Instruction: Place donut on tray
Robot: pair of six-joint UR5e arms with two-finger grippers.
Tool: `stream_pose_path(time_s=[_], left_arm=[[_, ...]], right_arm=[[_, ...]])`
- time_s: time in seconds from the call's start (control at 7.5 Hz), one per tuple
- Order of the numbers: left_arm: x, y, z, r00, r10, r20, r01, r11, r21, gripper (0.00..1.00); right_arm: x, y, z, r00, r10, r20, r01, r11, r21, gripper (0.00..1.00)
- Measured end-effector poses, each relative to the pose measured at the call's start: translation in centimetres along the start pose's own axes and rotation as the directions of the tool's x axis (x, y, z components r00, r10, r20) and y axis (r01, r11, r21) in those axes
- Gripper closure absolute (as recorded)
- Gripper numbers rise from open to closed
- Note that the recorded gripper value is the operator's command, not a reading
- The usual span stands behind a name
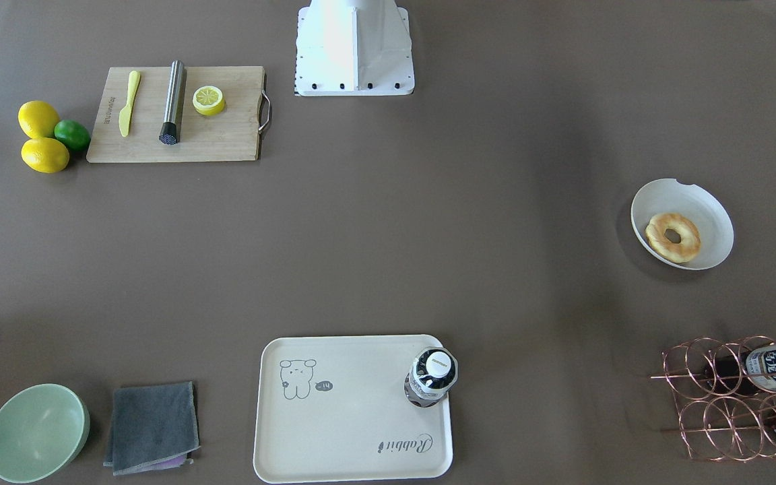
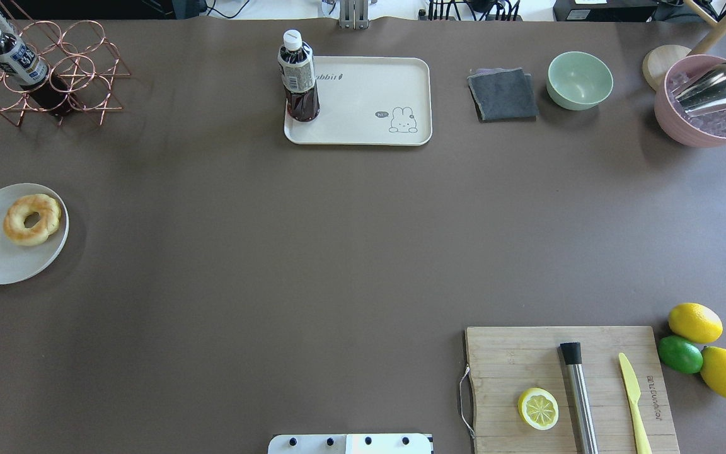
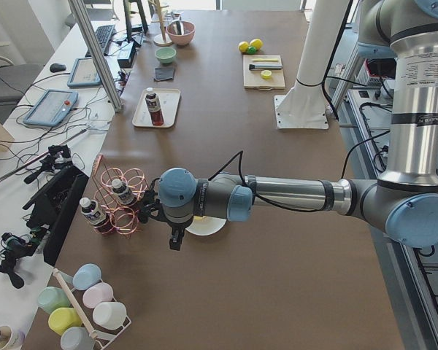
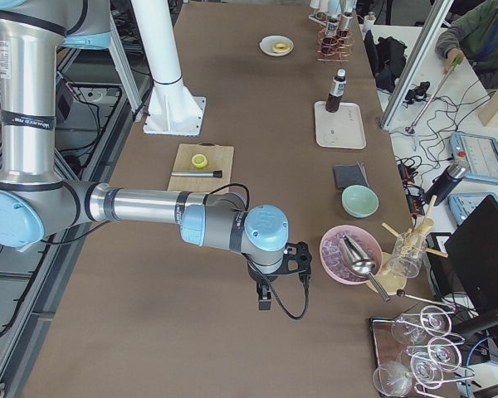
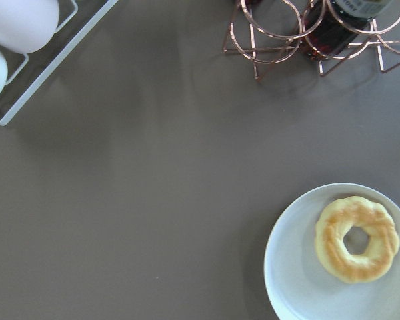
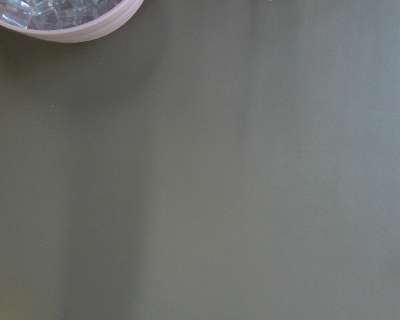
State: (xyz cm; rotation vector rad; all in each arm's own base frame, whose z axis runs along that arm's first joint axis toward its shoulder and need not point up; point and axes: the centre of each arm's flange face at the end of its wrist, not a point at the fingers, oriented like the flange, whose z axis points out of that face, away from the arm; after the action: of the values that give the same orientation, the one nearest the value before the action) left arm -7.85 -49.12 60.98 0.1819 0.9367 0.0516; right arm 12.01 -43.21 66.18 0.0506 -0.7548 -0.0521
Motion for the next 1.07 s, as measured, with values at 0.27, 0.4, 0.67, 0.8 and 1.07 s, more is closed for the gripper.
stream_pose_path(time_s=[0.27,0.4,0.67,0.8,1.07], left_arm=[[1.2,-0.5,0.1,0.998,0.02,-0.055,-0.019,1.0,0.019,0.02],[1.9,-0.5,1.3,0.998,0.012,-0.064,-0.011,1.0,0.003,0.02],[2.6,-0.5,6.1,0.998,0.03,-0.052,-0.03,1.0,-0.008,0.03],[2.7,-0.1,9.4,0.998,0.025,-0.054,-0.025,1.0,0.002,0.03],[3.3,1.7,16.4,0.998,0.027,-0.051,-0.026,1.0,0.015,0.15]], right_arm=[[-0.1,0.0,-0.1,1.0,-0.001,0.007,0.001,1.0,0.005,0.0],[-0.1,-0.1,-0.1,1.0,-0.002,0.009,0.002,1.0,0.006,0.0],[-0.1,-0.1,-0.2,1.0,-0.004,0.01,0.003,1.0,0.007,0.0],[-0.1,-0.1,-0.2,1.0,-0.003,0.011,0.003,1.0,0.007,0.0],[-0.1,-0.1,-0.1,1.0,-0.002,0.013,0.002,1.0,0.006,0.0]])
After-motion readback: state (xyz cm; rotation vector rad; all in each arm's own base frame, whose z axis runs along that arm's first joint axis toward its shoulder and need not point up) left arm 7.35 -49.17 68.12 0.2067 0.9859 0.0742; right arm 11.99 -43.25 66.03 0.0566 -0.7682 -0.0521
